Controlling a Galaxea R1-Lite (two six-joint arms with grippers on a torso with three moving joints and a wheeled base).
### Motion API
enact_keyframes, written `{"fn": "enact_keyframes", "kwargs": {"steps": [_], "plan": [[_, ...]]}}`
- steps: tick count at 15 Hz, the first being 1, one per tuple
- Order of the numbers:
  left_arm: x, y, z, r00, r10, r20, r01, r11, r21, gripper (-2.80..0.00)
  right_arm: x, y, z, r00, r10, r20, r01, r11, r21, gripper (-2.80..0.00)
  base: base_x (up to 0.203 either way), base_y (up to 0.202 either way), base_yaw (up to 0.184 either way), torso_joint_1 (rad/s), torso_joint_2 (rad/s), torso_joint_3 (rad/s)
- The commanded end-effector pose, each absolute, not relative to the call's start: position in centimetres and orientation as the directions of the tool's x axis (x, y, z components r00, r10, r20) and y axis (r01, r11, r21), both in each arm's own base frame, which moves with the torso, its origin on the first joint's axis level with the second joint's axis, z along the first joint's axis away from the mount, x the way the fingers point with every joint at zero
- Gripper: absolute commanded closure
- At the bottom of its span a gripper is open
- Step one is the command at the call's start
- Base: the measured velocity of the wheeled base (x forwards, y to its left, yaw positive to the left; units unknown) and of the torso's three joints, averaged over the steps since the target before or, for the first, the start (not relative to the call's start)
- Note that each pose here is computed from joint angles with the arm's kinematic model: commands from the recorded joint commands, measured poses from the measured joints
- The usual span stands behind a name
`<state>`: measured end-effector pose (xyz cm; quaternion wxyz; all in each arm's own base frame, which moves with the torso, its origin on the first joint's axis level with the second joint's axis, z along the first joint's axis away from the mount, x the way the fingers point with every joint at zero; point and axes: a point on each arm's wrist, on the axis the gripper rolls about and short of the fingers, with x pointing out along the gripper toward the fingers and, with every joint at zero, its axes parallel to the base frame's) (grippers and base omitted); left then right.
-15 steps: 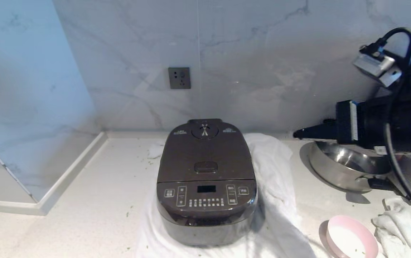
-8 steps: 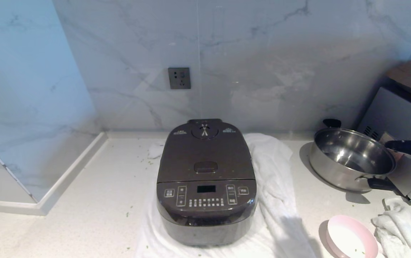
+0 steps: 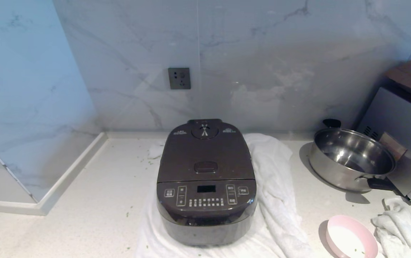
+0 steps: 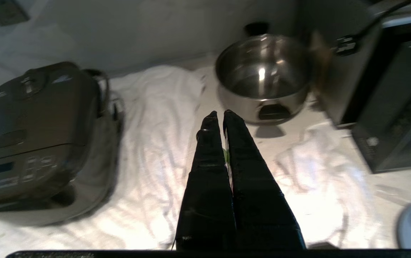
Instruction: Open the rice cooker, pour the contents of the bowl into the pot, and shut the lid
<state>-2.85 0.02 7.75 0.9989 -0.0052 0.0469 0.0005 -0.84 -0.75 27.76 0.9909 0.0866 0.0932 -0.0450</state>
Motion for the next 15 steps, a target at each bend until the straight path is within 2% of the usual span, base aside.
{"fn": "enact_keyframes", "kwargs": {"steps": [1,4,5,7,9,13,15], "plan": [[-2.8,0.0,7.7,0.995,0.002,-0.096,-0.003,1.0,-0.01,0.0,-5.6,-1.1,26.2,0.983,-0.175,-0.057,0.181,0.975,0.127,0.0,0.0,0.0,0.0,0.0,0.0,0.0],[-2.8,0.0,7.7,0.995,0.002,-0.096,-0.003,1.0,-0.01,0.0,-8.6,-0.4,23.9,0.955,-0.294,0.041,0.295,0.956,-0.001,0.0,0.0,0.0,0.0,0.0,0.0,0.0],[-2.8,0.0,7.7,0.995,0.002,-0.096,-0.003,1.0,-0.01,0.0,-9.3,-0.4,24.0,0.941,-0.317,0.115,0.315,0.948,0.031,0.0,0.0,0.0,0.0,0.0,0.0,0.0],[-2.8,0.0,7.7,0.995,0.002,-0.096,-0.003,1.0,-0.01,0.0,-10.2,-0.6,22.9,0.944,-0.272,0.187,0.269,0.962,0.042,0.0,0.0,0.0,0.0,0.0,0.0,0.0],[-2.8,0.0,7.7,0.995,0.002,-0.096,-0.003,1.0,-0.01,0.0,-11.0,-0.5,20.3,0.955,-0.199,0.222,0.214,0.976,-0.046,0.0,0.0,0.0,0.0,0.0,0.0,0.0],[-2.8,0.0,7.7,0.995,0.003,-0.096,-0.004,1.0,-0.01,0.0,-6.6,-0.3,14.0,0.992,-0.123,0.016,0.124,0.989,-0.081,0.0,0.0,0.0,0.0,0.0,0.0,0.0],[-2.8,0.0,7.7,0.995,0.003,-0.096,-0.004,1.0,-0.012,0.0,-4.1,-0.3,10.9,0.995,-0.102,0.004,0.102,0.989,-0.108,0.0,0.0,0.0,0.0,0.0,0.0,0.0]]}}
